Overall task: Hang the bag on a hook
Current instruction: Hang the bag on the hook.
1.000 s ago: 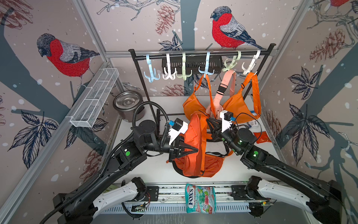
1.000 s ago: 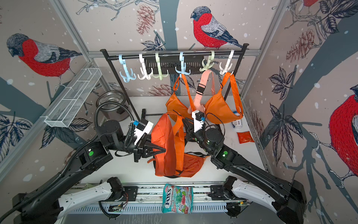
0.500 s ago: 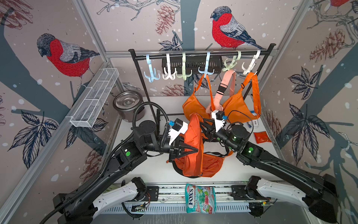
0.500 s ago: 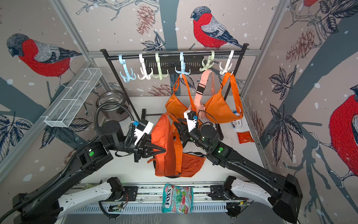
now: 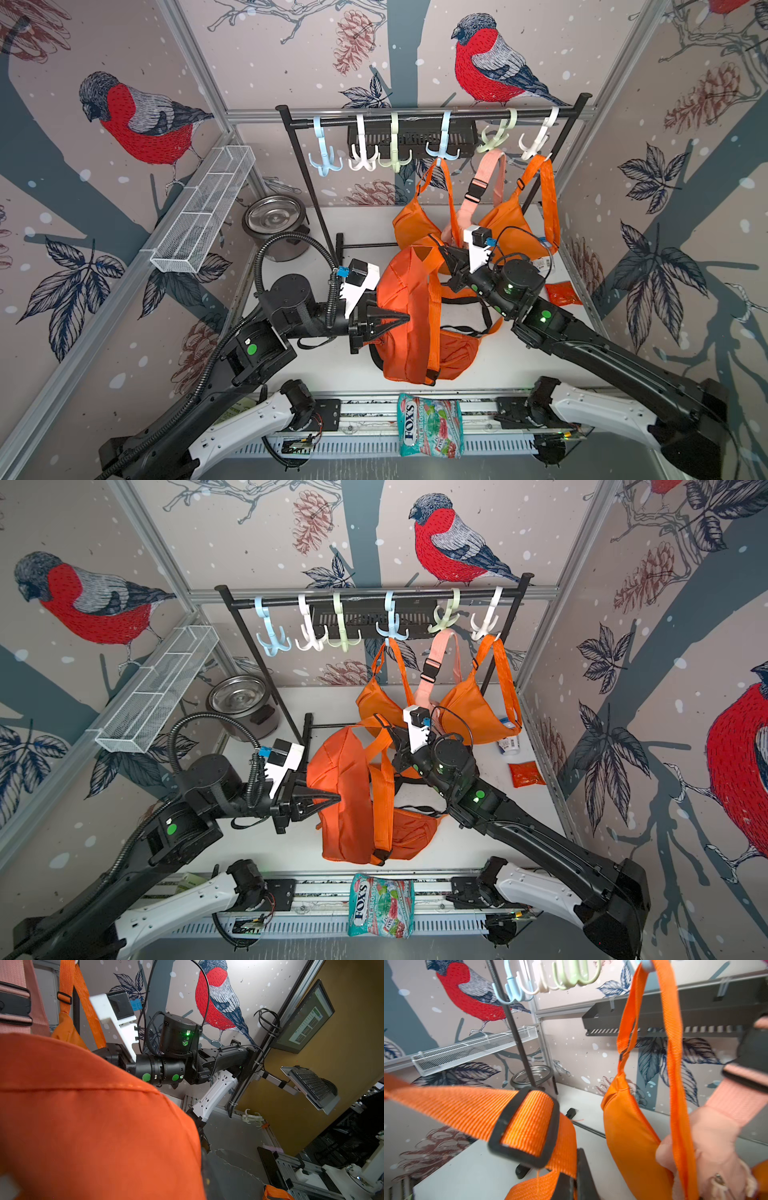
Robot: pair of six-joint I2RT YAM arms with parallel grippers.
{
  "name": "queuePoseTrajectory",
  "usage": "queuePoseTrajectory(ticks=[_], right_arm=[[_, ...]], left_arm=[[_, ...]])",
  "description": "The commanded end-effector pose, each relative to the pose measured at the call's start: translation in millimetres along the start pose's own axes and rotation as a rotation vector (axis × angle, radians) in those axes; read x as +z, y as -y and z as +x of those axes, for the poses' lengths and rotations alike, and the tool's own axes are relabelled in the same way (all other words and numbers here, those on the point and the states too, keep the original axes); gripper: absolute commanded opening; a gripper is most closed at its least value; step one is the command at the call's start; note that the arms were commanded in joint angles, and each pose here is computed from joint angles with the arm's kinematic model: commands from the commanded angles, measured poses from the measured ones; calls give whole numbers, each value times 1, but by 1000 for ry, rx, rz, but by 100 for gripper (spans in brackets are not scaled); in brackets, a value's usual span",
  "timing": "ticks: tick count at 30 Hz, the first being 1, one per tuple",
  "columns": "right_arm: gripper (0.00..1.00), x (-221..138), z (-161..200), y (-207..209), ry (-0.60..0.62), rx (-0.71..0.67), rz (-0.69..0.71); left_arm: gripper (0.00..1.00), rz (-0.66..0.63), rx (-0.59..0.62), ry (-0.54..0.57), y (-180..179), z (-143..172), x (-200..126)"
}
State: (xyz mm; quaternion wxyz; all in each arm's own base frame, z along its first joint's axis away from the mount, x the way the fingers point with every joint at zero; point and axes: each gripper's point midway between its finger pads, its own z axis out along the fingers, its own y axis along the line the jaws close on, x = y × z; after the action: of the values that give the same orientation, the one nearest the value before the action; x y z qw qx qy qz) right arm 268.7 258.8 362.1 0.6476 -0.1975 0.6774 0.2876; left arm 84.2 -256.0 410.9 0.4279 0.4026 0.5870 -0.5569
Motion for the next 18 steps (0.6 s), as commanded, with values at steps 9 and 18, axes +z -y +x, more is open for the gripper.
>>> queuePoseTrajectory(ticks=[9,18], right_arm=[[12,17,-40,33,60,-20,121],[15,38,-69,31,96,-53,105]], left_arm=[[0,-14,41,76,6,-17,-9],[0,-41,57,99,7,-20,-17]])
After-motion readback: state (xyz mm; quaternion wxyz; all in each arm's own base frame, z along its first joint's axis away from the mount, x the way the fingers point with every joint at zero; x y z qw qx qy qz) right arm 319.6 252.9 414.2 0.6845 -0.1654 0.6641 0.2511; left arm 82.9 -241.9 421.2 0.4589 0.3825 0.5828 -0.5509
